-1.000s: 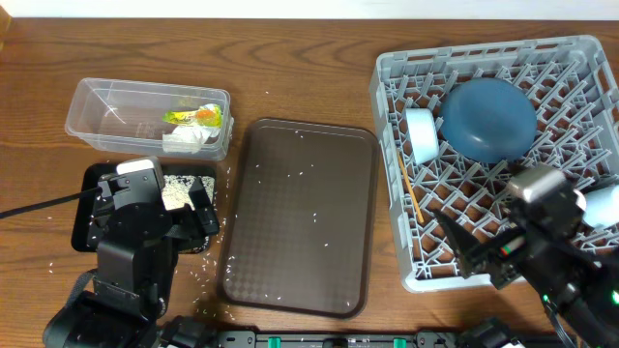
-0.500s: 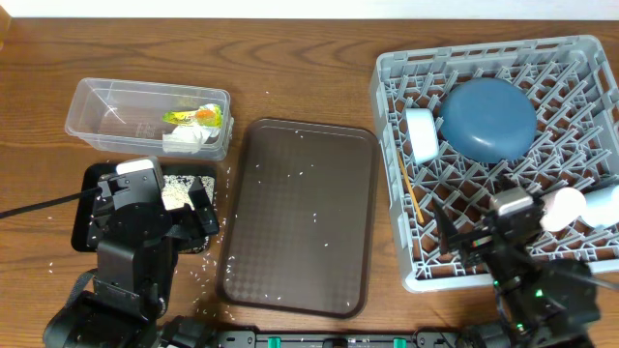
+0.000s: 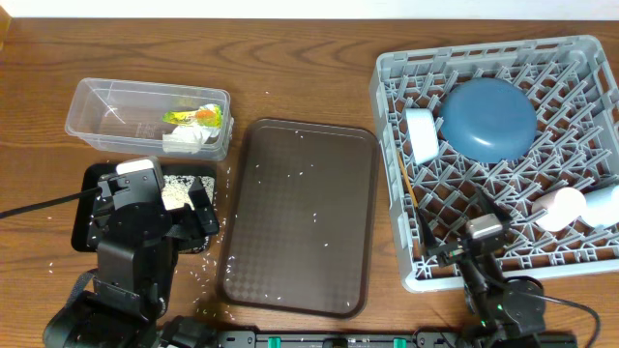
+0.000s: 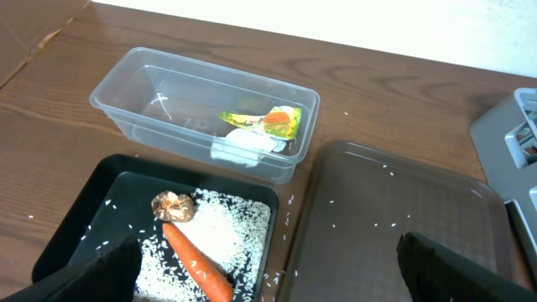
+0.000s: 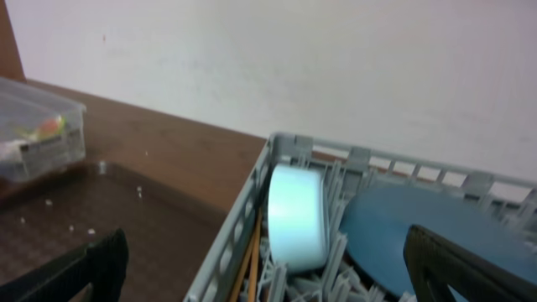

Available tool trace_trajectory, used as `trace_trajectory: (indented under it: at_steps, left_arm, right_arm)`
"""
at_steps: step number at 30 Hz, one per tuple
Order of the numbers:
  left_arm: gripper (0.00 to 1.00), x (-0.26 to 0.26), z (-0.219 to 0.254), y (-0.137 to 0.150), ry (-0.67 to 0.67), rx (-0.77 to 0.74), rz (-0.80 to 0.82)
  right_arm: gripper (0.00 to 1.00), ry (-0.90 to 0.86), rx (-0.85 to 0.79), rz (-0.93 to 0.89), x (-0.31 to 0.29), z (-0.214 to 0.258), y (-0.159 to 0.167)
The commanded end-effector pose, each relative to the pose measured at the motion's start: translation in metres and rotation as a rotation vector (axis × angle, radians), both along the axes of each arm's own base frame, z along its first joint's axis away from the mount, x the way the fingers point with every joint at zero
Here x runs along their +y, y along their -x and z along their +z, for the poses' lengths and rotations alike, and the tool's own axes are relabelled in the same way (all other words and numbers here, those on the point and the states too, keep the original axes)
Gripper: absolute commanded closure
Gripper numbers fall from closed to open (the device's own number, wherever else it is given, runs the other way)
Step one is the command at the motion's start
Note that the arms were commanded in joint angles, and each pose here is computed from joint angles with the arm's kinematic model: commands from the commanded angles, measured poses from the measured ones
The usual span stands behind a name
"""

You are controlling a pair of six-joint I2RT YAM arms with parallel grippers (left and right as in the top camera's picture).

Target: Sort waste into correct bins and load items into the dishwasher rack

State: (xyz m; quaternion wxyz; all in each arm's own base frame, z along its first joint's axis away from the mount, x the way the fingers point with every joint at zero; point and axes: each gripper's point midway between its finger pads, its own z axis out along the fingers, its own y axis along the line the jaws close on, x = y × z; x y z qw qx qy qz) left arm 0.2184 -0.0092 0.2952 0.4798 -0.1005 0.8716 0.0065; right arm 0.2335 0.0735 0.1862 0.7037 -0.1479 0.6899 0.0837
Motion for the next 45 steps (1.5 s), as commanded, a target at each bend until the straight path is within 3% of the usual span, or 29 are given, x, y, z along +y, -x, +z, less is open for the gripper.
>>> trace_trajectory:
  at_steps: [1, 38, 43, 45]
  left_arm:
    - [0.02, 0.003, 0.004, 0.000, -0.012, -0.010, 0.011]
    - [0.02, 0.006, 0.002, 0.001, -0.033, 0.001, 0.014]
    - [0.02, 0.006, 0.010, -0.009, -0.016, -0.058, 0.022]
    - [0.02, -0.006, 0.017, -0.020, -0.038, -0.116, -0.080]
  right_arm:
    - [0.01, 0.012, 0.009, 0.007, 0.001, -0.013, -0.002]
    - [0.01, 0.025, 0.066, 0.007, 0.000, -0.027, -0.001]
    - [0.01, 0.026, 0.065, 0.007, 0.000, -0.027, -0.001]
    - [0.01, 0.025, 0.066, 0.007, 0.000, -0.027, -0.001]
